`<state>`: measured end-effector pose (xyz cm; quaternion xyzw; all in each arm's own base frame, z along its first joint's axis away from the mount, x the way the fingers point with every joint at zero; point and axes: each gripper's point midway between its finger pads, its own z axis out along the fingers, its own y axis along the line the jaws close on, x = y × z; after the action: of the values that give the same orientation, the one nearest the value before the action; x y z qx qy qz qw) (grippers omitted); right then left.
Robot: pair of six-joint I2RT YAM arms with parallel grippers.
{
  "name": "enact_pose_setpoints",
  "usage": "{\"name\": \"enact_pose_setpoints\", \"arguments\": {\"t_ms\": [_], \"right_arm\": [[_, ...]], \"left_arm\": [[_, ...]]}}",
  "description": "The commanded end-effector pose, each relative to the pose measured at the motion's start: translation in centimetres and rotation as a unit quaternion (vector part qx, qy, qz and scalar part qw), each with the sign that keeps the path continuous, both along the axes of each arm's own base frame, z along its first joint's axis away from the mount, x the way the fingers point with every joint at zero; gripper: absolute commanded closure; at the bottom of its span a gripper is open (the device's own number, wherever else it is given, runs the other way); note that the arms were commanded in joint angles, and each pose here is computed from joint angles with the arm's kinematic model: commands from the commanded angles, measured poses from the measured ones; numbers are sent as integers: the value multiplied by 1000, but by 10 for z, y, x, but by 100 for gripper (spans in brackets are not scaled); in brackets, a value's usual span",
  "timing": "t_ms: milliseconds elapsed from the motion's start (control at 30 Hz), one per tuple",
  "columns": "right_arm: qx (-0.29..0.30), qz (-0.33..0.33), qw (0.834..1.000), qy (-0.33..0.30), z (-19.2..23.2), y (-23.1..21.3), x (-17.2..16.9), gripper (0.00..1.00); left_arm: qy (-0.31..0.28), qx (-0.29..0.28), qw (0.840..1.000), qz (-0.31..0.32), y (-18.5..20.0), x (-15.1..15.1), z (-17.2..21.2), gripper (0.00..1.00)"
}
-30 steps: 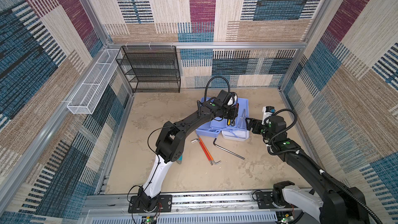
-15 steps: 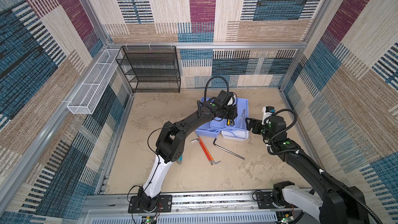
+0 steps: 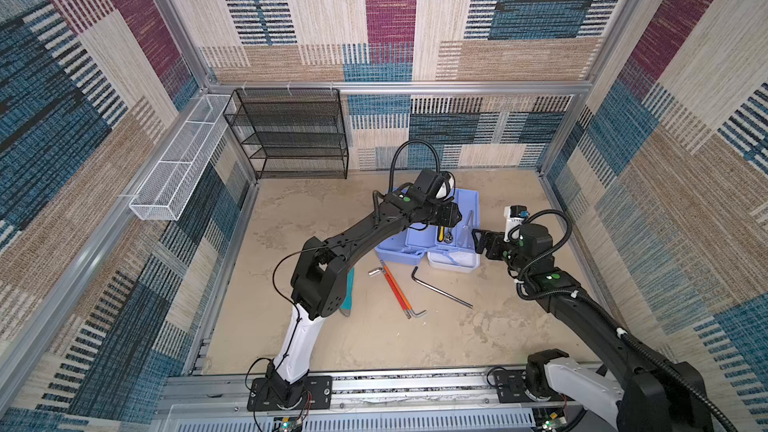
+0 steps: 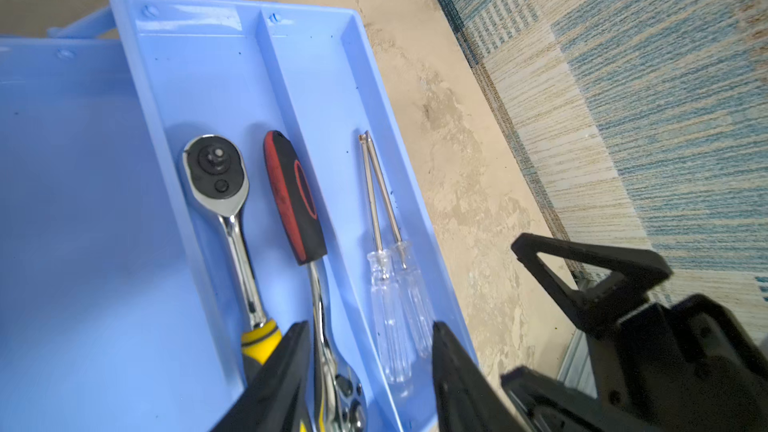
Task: Pack the tool kit
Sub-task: 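Lower the red-black ratchet beside the yellow ratchet and open the left gripper, then withdraw the left gripper from the tray back over the loose tools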
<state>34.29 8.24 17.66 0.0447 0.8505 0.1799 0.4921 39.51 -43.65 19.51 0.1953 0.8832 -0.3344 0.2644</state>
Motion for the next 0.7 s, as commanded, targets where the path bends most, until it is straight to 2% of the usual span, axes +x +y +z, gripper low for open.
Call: {"name": "enact_pose_setpoints", "arguments": {"t_ms": [0,133,267,500,667], "right_arm": [[3,4,1000,-15,6,2,4,6],[3,10,1000,-20,9,4,4,6],[8,67,997,-38,16,21,-1,8],[17,108,993,-34,17,35,-8,17],[5,126,992,-25,13,52,-12,24]], "left_arm": [[-26,-14,1000,5,7,-2,16,47],[-40,7,999,21,31,-10,15,46],[-44,19,998,49,66,-16,10,44],[-59,58,991,102,128,-35,-4,30],[-54,79,986,133,163,-49,-20,24]]}}
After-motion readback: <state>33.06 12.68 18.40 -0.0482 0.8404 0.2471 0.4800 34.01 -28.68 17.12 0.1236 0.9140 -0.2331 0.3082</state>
